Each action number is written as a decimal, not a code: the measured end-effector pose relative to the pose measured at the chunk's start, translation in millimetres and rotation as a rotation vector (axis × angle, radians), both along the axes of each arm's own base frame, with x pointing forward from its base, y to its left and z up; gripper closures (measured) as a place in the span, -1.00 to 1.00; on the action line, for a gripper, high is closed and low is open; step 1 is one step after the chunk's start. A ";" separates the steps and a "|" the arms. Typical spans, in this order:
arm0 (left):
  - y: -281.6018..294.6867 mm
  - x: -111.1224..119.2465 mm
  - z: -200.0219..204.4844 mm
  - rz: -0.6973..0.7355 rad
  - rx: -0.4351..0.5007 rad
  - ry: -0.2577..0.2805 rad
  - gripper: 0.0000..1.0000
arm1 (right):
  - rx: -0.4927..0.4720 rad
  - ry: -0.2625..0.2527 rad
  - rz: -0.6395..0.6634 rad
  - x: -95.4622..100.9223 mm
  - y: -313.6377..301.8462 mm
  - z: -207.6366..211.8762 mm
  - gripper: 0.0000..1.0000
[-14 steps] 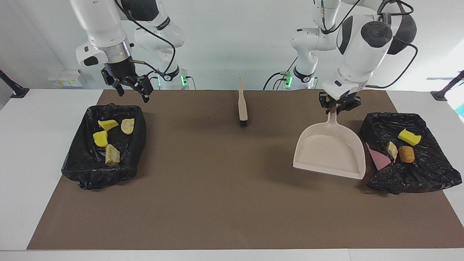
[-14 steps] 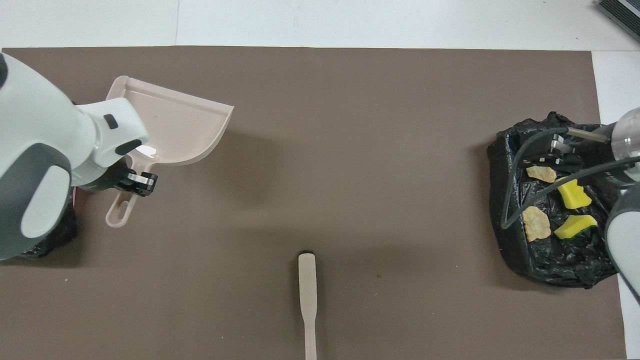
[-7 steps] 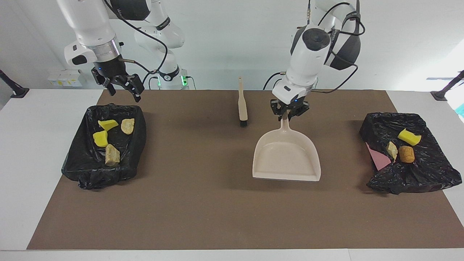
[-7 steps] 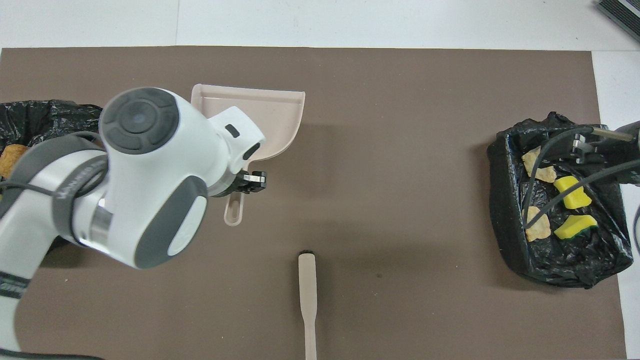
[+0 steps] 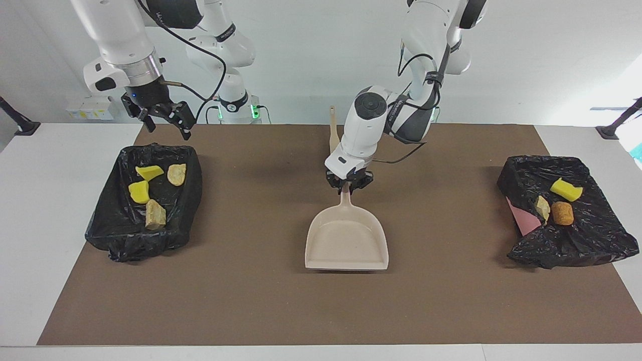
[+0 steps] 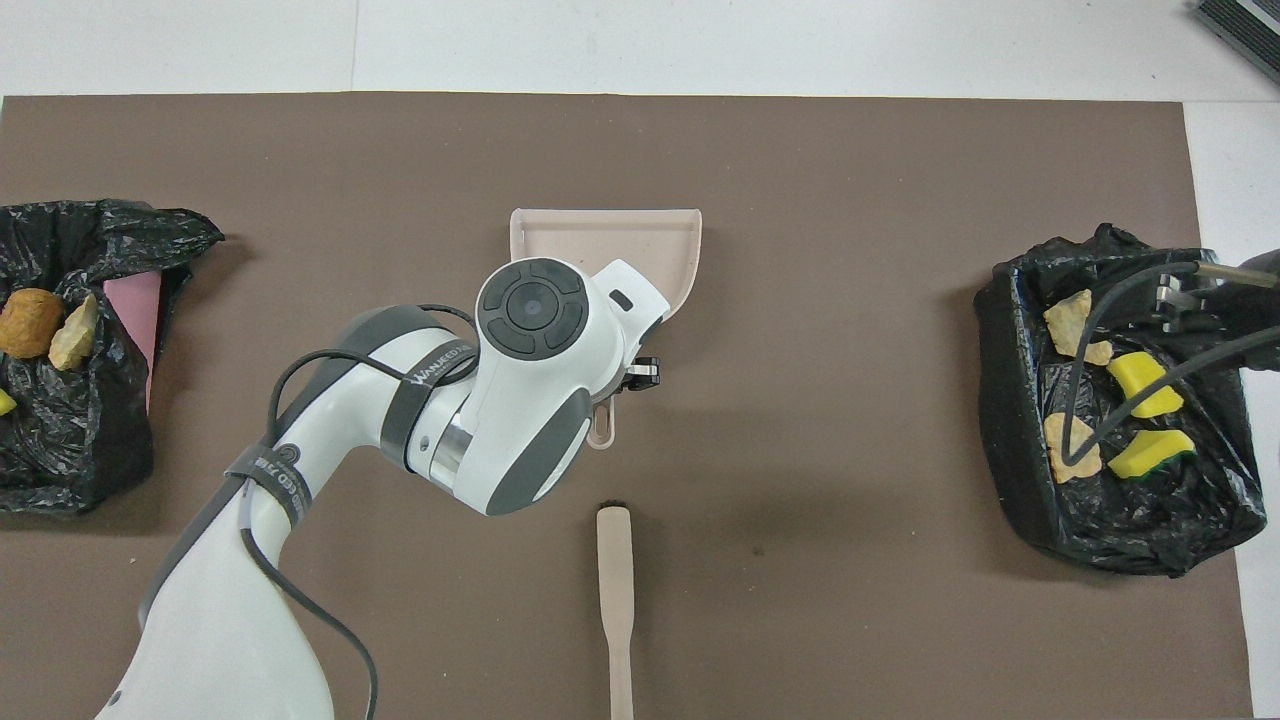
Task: Sweep and dump trash in bin
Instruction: 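Bring the dustpan back and set it on the table with the left gripper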
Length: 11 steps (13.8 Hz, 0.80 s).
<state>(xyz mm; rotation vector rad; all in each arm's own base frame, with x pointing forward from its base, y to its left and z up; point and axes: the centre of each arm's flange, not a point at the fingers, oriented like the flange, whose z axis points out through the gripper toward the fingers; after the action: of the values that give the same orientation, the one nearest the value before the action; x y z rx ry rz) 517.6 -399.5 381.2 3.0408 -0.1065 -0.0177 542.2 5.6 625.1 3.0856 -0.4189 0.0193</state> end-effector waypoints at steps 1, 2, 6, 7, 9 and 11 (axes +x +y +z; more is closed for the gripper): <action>-3.2 -1.1 -5.6 -0.001 -0.002 -0.001 0.38 | 0.000 0.000 0.001 0.0 0.6 0.0 -1.00; -5.2 -1.2 -10.5 -0.001 -0.003 -0.001 0.37 | 0.000 0.000 0.002 0.0 1.2 0.0 -1.00; -0.9 4.4 -11.2 0.015 -0.004 -0.008 -0.11 | 0.000 0.000 0.003 0.0 1.7 0.1 -1.00; 5.3 10.0 -4.3 0.028 -0.008 -0.020 -0.30 | 0.000 0.000 0.003 -0.1 1.7 0.0 -1.00; 30.4 27.3 18.3 0.070 -0.021 -0.054 -0.83 | 0.000 0.000 0.003 -0.1 1.7 0.0 -1.00; 63.6 44.8 40.7 0.097 -0.027 -0.078 -1.00 | 0.000 0.000 0.003 -0.1 1.7 0.0 -1.00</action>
<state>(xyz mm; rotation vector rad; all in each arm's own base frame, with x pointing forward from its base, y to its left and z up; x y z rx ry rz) 562.4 -335.9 421.9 3.0156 0.0353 0.1093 542.1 7.3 625.2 3.0862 -0.4138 0.0189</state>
